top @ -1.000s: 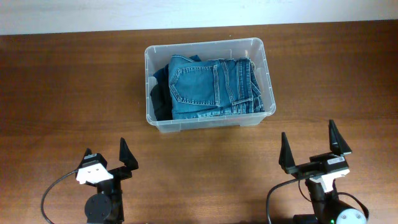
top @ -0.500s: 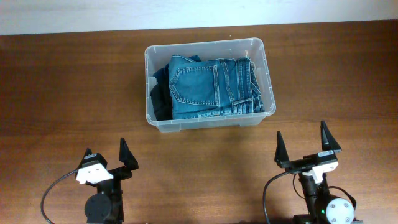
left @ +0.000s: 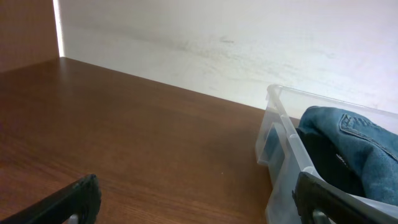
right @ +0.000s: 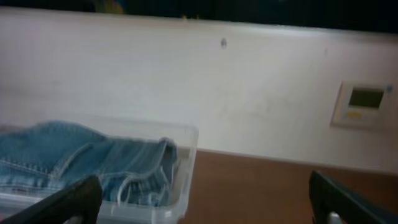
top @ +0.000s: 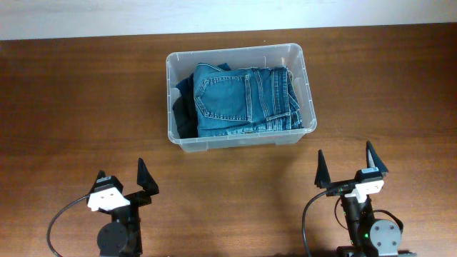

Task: Pack container

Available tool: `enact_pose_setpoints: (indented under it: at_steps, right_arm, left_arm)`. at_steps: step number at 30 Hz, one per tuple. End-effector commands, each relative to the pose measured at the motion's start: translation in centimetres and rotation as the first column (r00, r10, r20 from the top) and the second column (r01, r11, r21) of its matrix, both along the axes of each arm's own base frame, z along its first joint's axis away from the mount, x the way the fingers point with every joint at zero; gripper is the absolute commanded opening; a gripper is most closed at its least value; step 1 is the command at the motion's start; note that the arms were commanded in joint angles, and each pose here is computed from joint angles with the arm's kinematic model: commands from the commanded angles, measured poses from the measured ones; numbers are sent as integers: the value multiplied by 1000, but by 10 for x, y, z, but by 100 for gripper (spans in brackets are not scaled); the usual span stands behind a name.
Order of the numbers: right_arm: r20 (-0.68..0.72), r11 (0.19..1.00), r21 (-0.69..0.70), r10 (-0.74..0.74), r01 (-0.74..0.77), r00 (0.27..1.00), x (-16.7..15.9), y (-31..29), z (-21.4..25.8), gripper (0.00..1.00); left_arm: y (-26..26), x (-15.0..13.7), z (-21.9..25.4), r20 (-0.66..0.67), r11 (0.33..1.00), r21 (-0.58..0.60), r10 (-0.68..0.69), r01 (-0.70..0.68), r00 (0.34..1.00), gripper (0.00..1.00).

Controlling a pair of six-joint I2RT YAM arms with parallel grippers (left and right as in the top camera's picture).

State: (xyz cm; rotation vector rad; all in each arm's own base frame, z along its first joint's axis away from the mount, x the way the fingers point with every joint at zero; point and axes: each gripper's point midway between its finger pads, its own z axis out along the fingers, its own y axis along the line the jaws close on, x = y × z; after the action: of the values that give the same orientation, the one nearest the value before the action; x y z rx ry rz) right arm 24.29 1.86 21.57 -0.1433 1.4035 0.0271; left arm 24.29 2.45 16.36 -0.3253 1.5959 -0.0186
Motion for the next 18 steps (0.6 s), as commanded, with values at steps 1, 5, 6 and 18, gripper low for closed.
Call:
enact_pose_setpoints:
  at_steps: [1, 5, 6, 18]
  right_arm:
    - [-16, 1000, 5, -14, 14, 1000, 0, -2, -5, 98]
    - [-89, 1000, 5, -14, 14, 996, 2, -2, -23, 98]
    - [-110, 1000, 5, -15, 15, 994, 3, -2, -28, 99]
    - [-229, 1000, 3, -28, 29, 973, 3, -5, -58, 98]
  left_arm:
    - [1, 0, -1, 2, 1000, 12, 4, -4, 1000, 99]
    - [1, 0, -1, 2, 1000, 12, 4, -4, 1000, 100]
    - [1, 0, -1, 2, 1000, 12, 4, -4, 1000, 99]
    - [1, 0, -1, 2, 1000, 12, 5, -5, 1000, 99]
